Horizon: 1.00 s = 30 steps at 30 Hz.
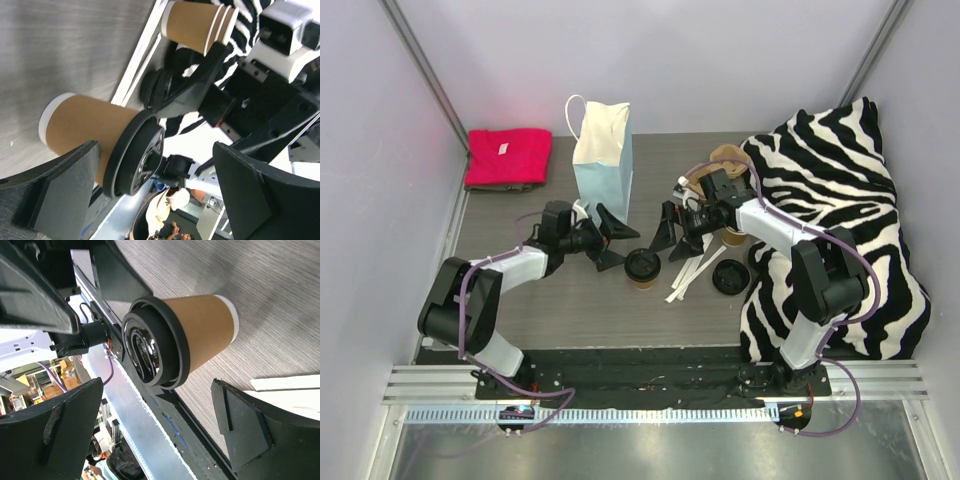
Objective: Pack the takeout coffee
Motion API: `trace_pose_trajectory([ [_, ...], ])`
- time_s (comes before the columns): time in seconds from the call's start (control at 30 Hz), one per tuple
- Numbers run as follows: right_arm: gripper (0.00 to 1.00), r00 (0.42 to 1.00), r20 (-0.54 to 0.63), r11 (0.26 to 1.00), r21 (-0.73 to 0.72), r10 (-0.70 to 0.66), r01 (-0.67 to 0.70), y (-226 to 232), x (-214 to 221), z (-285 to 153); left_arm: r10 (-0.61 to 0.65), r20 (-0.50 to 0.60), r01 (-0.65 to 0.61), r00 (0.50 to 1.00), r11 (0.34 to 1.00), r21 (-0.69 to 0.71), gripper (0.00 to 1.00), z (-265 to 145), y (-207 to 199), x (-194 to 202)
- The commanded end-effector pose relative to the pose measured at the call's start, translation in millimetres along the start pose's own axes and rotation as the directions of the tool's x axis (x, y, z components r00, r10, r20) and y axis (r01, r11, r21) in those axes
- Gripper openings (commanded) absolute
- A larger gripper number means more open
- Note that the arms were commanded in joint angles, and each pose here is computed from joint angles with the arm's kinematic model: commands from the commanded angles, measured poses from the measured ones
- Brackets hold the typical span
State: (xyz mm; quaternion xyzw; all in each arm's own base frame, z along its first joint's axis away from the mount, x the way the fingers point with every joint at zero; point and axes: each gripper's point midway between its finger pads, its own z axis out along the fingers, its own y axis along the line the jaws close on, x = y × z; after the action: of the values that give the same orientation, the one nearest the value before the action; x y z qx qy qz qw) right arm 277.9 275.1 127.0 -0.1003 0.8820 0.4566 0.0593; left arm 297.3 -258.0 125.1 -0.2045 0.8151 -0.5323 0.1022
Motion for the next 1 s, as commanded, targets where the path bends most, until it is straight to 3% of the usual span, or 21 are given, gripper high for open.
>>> trace_pose_trajectory([
  [0.0, 1.00, 0.999, 0.027, 0.999, -0.033, -0.039, 0.039, 14, -1, -14, 0.054, 0.013, -0.055, 0.998, 0.995, 0.086, 1.00, 8, -27, -10],
  [0.17, 1.00, 0.998, 0.048, 0.997, -0.052, -0.051, 0.054, 21, -3, -23, 0.088, 0.001, -0.088, 0.996, 0.990, 0.111, 0.99, 4, -33, -10],
  [0.27, 0.98, 0.995, 0.072, 0.994, -0.074, -0.075, 0.080, 32, -5, -33, 0.126, 0.032, -0.129, 0.991, 0.986, 0.105, 0.94, -18, -36, -16],
  [0.33, 0.94, 0.992, 0.094, 0.989, -0.113, -0.082, 0.093, 44, -7, -37, 0.179, 0.071, -0.186, 0.981, 0.977, 0.105, 0.88, -38, -44, -21],
  [0.37, 0.91, 0.989, 0.113, 0.985, -0.135, -0.093, 0.108, 53, -8, -41, 0.198, 0.078, -0.206, 0.977, 0.973, 0.103, 0.79, -43, -46, -21],
  [0.4, 0.83, 0.994, 0.102, 0.984, -0.168, -0.047, 0.063, 59, -3, -41, 0.238, 0.076, -0.244, 0.968, 0.966, 0.090, 0.75, -49, -47, -18],
  [0.47, 0.73, 0.987, 0.145, 0.971, -0.216, -0.075, 0.105, 73, -8, -43, 0.293, 0.081, -0.301, 0.953, 0.947, 0.113, 0.60, -57, -64, -11],
  [0.53, 0.56, 0.988, 0.137, 0.967, -0.234, -0.071, 0.102, 78, -5, -37, 0.319, 0.055, -0.323, 0.946, 0.938, 0.126, 0.52, -54, -72, 1],
  [0.57, 0.45, 0.990, 0.128, 0.969, -0.232, -0.063, 0.091, 76, -4, -35, 0.312, 0.041, -0.315, 0.949, 0.941, 0.127, 0.44, -51, -72, 4],
  [0.63, 0.38, 0.994, 0.101, 0.977, -0.206, -0.033, 0.053, 64, 0, -28, 0.305, -0.006, -0.302, 0.952, 0.945, 0.126, 0.37, -41, -70, 18],
  [0.77, 0.35, 0.996, 0.083, 0.992, -0.124, -0.027, 0.038, 45, 8, -25, 0.303, -0.054, -0.294, 0.951, 0.946, 0.137, 0.27, -22, -69, 35],
  [0.97, 0.32, 0.996, 0.081, 0.999, -0.016, -0.041, 0.042, 23, 17, -23, 0.289, -0.116, -0.273, 0.950, 0.952, 0.136, 0.26, -28, -62, 44],
])
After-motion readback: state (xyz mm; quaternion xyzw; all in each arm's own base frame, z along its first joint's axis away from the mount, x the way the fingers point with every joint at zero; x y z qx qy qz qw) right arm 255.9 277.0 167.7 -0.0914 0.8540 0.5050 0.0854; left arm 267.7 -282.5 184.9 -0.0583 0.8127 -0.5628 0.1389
